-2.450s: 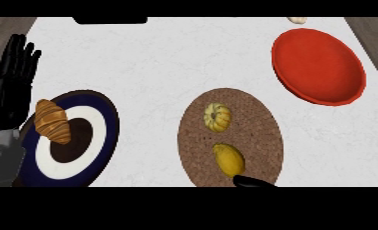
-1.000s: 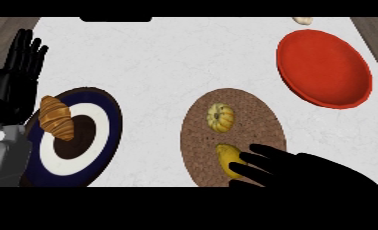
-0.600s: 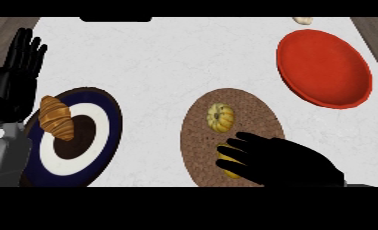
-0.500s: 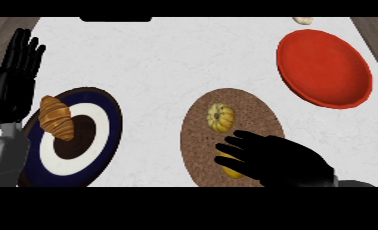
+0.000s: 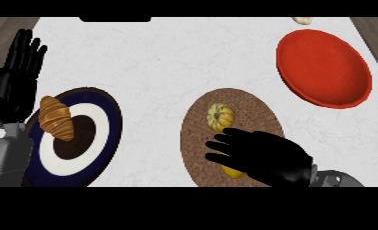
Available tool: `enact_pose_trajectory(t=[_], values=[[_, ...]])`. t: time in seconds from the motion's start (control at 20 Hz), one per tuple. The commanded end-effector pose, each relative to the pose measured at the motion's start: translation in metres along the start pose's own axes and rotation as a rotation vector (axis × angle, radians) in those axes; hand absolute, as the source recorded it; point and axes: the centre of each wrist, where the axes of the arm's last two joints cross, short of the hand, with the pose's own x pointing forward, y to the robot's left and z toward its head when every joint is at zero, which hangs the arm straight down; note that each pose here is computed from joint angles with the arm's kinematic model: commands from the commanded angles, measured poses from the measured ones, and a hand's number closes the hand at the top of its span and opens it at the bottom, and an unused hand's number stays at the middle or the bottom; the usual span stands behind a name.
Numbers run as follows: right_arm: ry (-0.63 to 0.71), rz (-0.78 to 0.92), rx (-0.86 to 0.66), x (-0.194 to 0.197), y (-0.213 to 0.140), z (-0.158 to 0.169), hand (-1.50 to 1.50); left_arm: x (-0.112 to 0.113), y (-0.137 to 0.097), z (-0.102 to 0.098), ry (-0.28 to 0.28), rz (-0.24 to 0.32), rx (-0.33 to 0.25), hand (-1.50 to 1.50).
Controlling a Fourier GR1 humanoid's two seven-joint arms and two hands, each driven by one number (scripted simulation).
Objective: Pick the lemon from the placemat and place it in the bowl
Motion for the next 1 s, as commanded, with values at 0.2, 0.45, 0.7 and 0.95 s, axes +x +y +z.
enact_pose_trajectory(t=[0.2,0.45,0.7,0.95], values=[[0.013,0.031,0.052,-0.007,0.024,-0.003,-1.5,0.003,0.017,0.002,-0.003,-0.003,0.008,0.0],[0.025,0.025,0.034,-0.019,0.02,-0.027,-1.5,0.008,-0.013,0.0,0.004,0.01,0.001,0.0],[0.046,0.029,0.061,-0.024,0.038,-0.048,-1.5,-0.004,0.007,0.005,-0.013,0.011,0.006,0.0],[0.101,0.019,0.078,-0.02,0.054,-0.051,-1.5,0.0,0.007,0.011,-0.004,0.007,0.011,0.0]])
